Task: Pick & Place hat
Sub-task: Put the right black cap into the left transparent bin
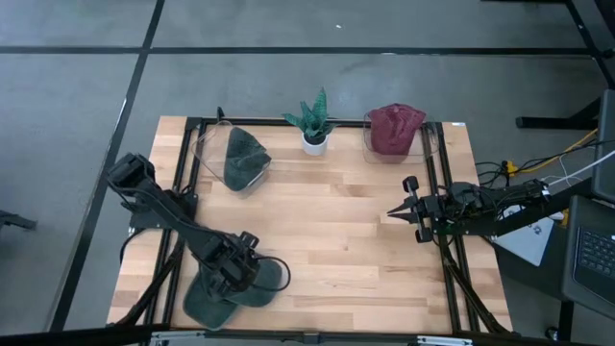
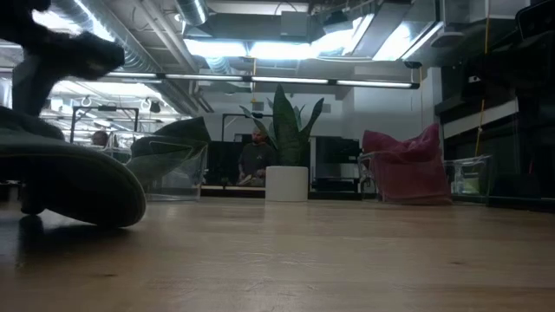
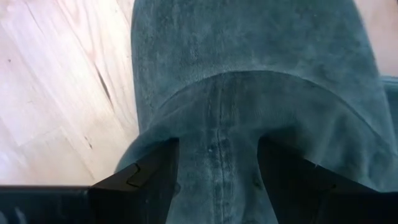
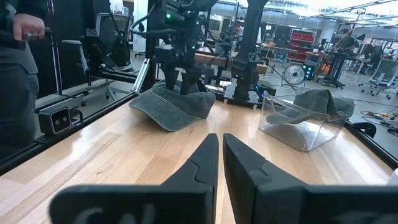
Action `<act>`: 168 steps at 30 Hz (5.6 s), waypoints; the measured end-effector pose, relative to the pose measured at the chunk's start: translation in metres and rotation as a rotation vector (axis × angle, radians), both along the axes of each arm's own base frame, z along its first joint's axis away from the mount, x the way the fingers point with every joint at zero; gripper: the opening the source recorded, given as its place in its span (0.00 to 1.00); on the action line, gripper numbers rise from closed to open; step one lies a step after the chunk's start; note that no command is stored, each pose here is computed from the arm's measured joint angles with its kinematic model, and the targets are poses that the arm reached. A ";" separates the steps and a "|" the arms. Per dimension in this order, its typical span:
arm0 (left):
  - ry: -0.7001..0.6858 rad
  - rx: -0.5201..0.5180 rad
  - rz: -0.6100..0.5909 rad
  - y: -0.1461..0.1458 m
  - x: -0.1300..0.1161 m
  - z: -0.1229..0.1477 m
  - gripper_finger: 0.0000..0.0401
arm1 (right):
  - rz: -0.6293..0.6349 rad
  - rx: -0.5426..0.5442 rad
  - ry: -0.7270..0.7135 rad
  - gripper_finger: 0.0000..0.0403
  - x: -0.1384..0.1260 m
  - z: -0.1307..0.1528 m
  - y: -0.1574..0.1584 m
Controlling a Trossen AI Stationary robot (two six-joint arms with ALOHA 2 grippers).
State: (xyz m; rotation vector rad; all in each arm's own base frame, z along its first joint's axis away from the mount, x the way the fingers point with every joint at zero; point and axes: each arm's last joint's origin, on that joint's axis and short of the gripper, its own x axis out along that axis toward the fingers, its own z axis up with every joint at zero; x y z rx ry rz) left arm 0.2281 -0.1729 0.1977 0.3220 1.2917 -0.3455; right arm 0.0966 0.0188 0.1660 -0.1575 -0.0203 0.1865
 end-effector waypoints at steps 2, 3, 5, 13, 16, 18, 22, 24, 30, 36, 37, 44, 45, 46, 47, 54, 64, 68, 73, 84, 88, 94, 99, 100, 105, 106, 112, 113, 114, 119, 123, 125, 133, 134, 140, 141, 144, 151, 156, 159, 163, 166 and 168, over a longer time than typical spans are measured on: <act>0.018 0.003 0.016 0.000 0.003 -0.005 0.53 | 0.000 0.000 -0.001 0.06 0.000 0.000 0.000; 0.026 0.003 0.031 0.001 0.004 -0.008 0.53 | 0.000 0.000 0.000 0.06 0.000 0.000 0.000; 0.042 0.007 0.058 0.000 0.007 -0.014 0.53 | 0.000 0.000 0.000 0.06 0.000 0.000 0.000; 0.089 0.033 0.113 0.001 0.013 -0.030 0.48 | 0.000 0.000 0.000 0.06 0.000 0.000 0.000; 0.096 0.031 0.158 0.001 0.014 -0.033 0.40 | 0.000 0.000 0.000 0.06 0.000 0.000 0.000; 0.093 0.034 0.179 0.001 0.014 -0.033 0.33 | 0.000 0.000 0.000 0.06 0.000 0.000 0.000; 0.090 0.037 0.183 0.001 0.014 -0.033 0.17 | 0.000 0.000 -0.001 0.06 0.000 0.000 0.000; 0.091 0.036 0.190 0.001 0.014 -0.033 0.09 | 0.000 0.000 0.000 0.06 0.000 0.000 0.000; 0.092 0.028 0.222 0.001 0.014 -0.033 0.02 | 0.000 0.000 0.000 0.06 0.000 0.000 0.000; 0.086 0.008 0.257 0.003 0.013 -0.019 0.01 | 0.000 0.000 0.000 0.06 0.000 0.000 0.000; 0.079 0.004 0.265 0.004 0.013 -0.015 0.01 | 0.000 0.000 0.000 0.06 0.000 0.000 0.000; 0.011 -0.026 0.304 0.014 0.007 0.009 0.01 | 0.000 0.000 0.000 0.06 0.000 0.000 0.000; 0.004 -0.027 0.305 0.015 0.006 0.013 0.01 | 0.000 0.000 -0.001 0.06 0.000 0.000 0.000; -0.006 -0.027 0.307 0.016 0.004 0.016 0.01 | 0.000 0.000 -0.001 0.06 0.000 0.000 0.000; -0.015 -0.028 0.308 0.017 0.003 0.019 0.01 | 0.000 0.000 0.000 0.06 0.000 0.000 0.000; -0.104 -0.045 0.250 0.025 -0.006 0.042 0.01 | 0.000 0.000 0.000 0.06 0.000 0.000 0.000; -0.240 -0.016 0.063 0.036 -0.020 0.071 0.01 | 0.000 0.000 -0.001 0.06 0.000 0.000 0.000; -0.263 0.019 -0.046 0.040 -0.025 0.077 0.01 | 0.000 0.000 0.000 0.06 0.000 0.000 0.000; -0.265 0.087 -0.164 0.046 -0.033 0.082 0.01 | 0.000 0.000 0.000 0.06 0.000 0.000 0.000; -0.282 0.214 -0.463 0.060 -0.053 0.097 0.01 | 0.000 0.000 0.000 0.06 0.000 0.000 0.000; -0.299 0.247 -0.546 0.065 -0.060 0.102 0.01 | 0.000 0.000 -0.001 0.06 0.000 0.000 0.000; -0.294 0.362 -0.682 0.073 -0.069 0.107 0.01 | 0.000 0.000 -0.001 0.06 0.000 0.000 0.000; -0.295 0.482 -0.871 0.075 -0.075 0.110 0.01 | 0.000 0.000 0.000 0.06 0.000 0.000 0.000; -0.297 0.498 -0.900 0.075 -0.076 0.110 0.01 | 0.000 0.000 -0.001 0.06 0.000 0.000 0.000; -0.312 0.540 -0.964 0.074 -0.081 0.113 0.01 | 0.000 0.000 -0.001 0.06 0.000 0.000 0.000; -0.313 0.556 -0.977 0.074 -0.082 0.113 0.01 | 0.000 0.000 0.000 0.06 0.000 0.000 0.000; -0.316 0.705 -1.071 0.077 -0.087 0.117 0.01 | 0.000 0.000 0.000 0.06 0.000 0.000 0.000; -0.315 0.736 -1.089 0.077 -0.088 0.118 0.01 | 0.000 0.000 -0.001 0.06 0.000 0.000 0.000; -0.313 0.769 -1.104 0.078 -0.089 0.119 0.01 | 0.000 0.000 0.000 0.06 0.000 0.000 0.000; -0.281 0.885 -1.184 0.086 -0.098 0.123 0.01 | 0.000 0.000 0.000 0.06 0.000 0.000 0.000; -0.274 0.968 -1.179 0.096 -0.104 0.123 0.01 | 0.000 0.000 -0.001 0.06 0.000 0.000 0.000; -0.272 1.007 -1.153 0.103 -0.107 0.125 0.01 | 0.000 0.000 0.000 0.06 0.000 0.000 0.000; -0.259 1.056 -0.993 0.134 -0.117 0.136 0.01 | 0.000 0.000 0.000 0.06 0.000 0.000 0.000; -0.253 1.058 -0.972 0.137 -0.118 0.136 0.01 | 0.000 0.000 0.000 0.06 0.000 0.000 0.000; -0.201 1.074 -0.847 0.157 -0.125 0.140 0.01 | 0.000 0.000 0.000 0.06 0.000 0.000 0.000; -0.192 1.075 -0.828 0.159 -0.126 0.140 0.01 | 0.000 0.000 -0.001 0.06 0.000 0.000 0.000; -0.152 1.088 -0.803 0.166 -0.127 0.140 0.01 | 0.000 0.000 0.000 0.06 0.000 0.000 0.000; -0.073 1.111 -0.739 0.178 -0.120 0.139 0.01 | 0.000 0.000 -0.001 0.06 0.000 0.000 0.000; -0.018 1.138 -0.690 0.189 -0.111 0.122 0.01 | 0.000 0.000 0.000 0.06 0.000 0.000 0.000; 0.008 1.178 -0.655 0.196 -0.104 0.109 0.01 | 0.000 0.000 -0.001 0.06 0.000 0.000 0.000; 0.022 1.227 -0.597 0.207 -0.095 0.093 0.01 | 0.000 0.000 -0.001 0.06 0.000 0.000 0.000; 0.029 1.229 -0.556 0.213 -0.092 0.081 0.01 | 0.000 0.000 -0.001 0.06 0.000 0.000 0.000; 0.044 1.226 -0.539 0.216 -0.092 0.075 0.01 | 0.000 0.000 0.000 0.06 0.000 0.000 0.000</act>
